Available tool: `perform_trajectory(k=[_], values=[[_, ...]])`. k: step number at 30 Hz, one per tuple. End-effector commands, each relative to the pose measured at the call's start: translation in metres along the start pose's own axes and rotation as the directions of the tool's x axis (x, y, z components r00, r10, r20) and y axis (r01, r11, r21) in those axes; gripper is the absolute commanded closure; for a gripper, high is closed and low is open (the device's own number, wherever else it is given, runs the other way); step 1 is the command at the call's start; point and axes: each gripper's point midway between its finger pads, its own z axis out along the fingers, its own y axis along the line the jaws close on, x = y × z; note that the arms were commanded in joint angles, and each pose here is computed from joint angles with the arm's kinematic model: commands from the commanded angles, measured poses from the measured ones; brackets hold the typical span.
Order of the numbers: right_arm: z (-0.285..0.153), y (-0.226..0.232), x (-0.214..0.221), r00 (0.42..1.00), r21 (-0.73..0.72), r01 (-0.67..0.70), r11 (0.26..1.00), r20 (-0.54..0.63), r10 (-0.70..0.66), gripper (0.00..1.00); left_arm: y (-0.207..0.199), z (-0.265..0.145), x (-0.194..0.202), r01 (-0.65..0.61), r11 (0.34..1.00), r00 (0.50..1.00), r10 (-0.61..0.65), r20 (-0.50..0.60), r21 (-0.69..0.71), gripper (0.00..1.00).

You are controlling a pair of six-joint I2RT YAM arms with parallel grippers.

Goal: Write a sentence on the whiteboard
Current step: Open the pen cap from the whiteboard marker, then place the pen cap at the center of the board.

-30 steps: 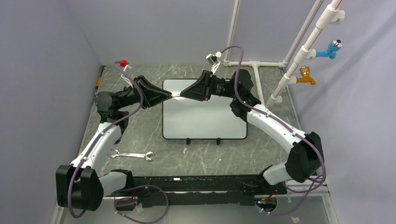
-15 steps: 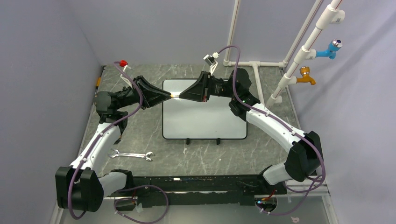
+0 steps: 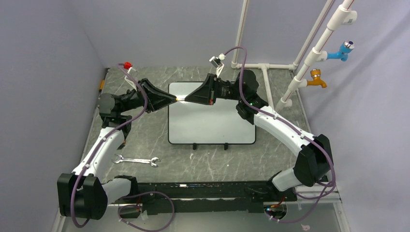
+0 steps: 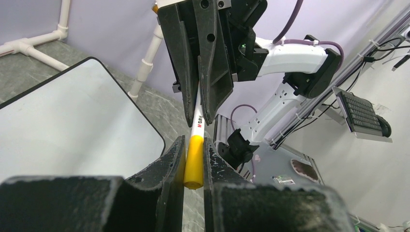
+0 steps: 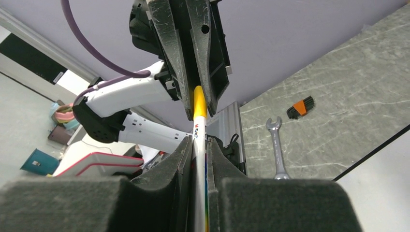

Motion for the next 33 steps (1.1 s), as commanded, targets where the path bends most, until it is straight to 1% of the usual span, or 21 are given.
perform_trajectory(k=[1, 9, 15, 28, 30, 33], values=[[0.002, 0.025, -0.008, 0.996, -0.049, 0.087, 0.995, 0.001, -0.087, 1.0, -0.005, 0.001, -0.015, -0.082, 0.997, 0.996, 0.082, 0.021, -0.016, 1.0], [-0.013, 0.03, -0.006, 0.994, -0.023, 0.106, 0.994, 0.02, -0.105, 1.0, -0.003, -0.004, -0.02, -0.071, 0.997, 0.997, 0.072, 0.033, -0.02, 1.0], [-0.026, 0.026, -0.006, 0.995, -0.008, 0.095, 0.995, 0.037, -0.095, 1.0, -0.002, -0.008, -0.023, -0.059, 0.998, 0.997, 0.06, 0.049, -0.011, 1.0], [-0.053, 0.023, -0.004, 0.994, 0.032, 0.09, 0.995, 0.06, -0.092, 1.0, 0.006, -0.015, -0.028, -0.059, 0.997, 0.996, 0.062, 0.066, -0.042, 1.0], [-0.057, 0.021, -0.003, 0.994, 0.054, 0.091, 0.994, 0.058, -0.095, 1.0, 0.009, -0.016, -0.028, -0.064, 0.997, 0.996, 0.067, 0.066, -0.054, 1.0], [-0.067, 0.015, -0.001, 0.991, 0.132, 0.106, 0.986, 0.062, -0.115, 1.0, 0.017, -0.017, -0.027, -0.072, 0.993, 0.995, 0.078, 0.059, -0.093, 1.0]])
